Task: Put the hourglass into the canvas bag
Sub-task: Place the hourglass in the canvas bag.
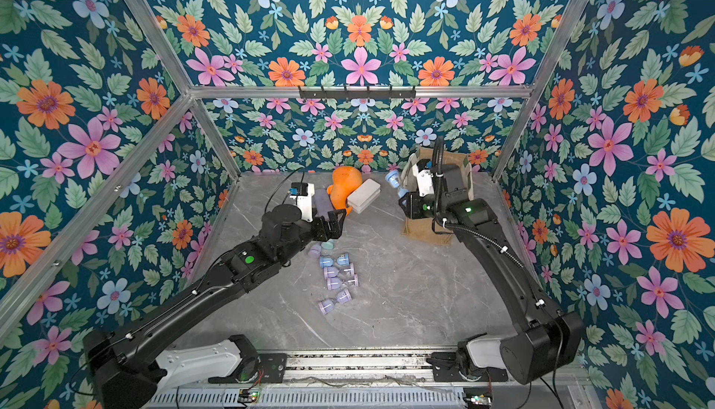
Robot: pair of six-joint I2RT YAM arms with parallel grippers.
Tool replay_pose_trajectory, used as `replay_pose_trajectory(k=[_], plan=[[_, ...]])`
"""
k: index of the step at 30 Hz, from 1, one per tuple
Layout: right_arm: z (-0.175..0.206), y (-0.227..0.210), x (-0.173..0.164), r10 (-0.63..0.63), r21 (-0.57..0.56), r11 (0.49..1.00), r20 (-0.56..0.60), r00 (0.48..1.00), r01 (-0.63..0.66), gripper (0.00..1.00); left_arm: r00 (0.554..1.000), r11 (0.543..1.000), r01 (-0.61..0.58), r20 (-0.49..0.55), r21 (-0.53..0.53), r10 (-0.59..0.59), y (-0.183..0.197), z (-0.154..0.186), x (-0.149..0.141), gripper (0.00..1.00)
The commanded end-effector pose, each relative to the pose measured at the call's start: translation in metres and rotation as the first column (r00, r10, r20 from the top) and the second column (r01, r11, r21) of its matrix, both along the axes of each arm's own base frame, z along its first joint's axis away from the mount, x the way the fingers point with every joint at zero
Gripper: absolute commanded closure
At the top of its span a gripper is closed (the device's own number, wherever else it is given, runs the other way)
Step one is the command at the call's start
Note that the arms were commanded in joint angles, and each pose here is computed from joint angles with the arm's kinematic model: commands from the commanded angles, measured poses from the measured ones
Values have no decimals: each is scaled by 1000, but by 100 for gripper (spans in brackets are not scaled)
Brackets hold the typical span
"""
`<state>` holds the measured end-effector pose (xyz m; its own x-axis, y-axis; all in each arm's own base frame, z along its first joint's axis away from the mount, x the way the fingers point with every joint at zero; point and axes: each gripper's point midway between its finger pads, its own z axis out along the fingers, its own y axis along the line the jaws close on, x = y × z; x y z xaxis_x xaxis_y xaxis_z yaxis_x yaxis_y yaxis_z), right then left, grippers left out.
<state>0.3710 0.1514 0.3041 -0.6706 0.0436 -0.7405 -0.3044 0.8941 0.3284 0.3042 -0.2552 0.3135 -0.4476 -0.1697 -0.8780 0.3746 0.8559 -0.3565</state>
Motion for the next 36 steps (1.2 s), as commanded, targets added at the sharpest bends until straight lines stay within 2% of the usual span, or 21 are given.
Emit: replay_pose_trajectory(k=[1, 7, 13, 23, 36], plan=[[1, -27, 23, -110, -7, 994, 3, 994, 110, 55, 998, 997, 56, 44, -49, -54, -19, 13, 6, 0], [-12, -69, 64, -259, -86, 962, 2, 966, 259, 55, 995, 993, 98, 27, -67, -96, -45, 5, 19, 0], [-46, -90, 100, -337, -176, 929, -39, 941, 325, 55, 994, 992, 107, 14, -73, -106, -58, -5, 29, 0], [-108, -103, 146, -372, -248, 911, -145, 917, 330, 55, 996, 994, 89, 7, -60, -88, -60, -11, 36, 0], [-172, -109, 160, -388, -344, 891, -242, 889, 296, 54, 997, 995, 77, -5, -55, -78, -56, -18, 37, 0]])
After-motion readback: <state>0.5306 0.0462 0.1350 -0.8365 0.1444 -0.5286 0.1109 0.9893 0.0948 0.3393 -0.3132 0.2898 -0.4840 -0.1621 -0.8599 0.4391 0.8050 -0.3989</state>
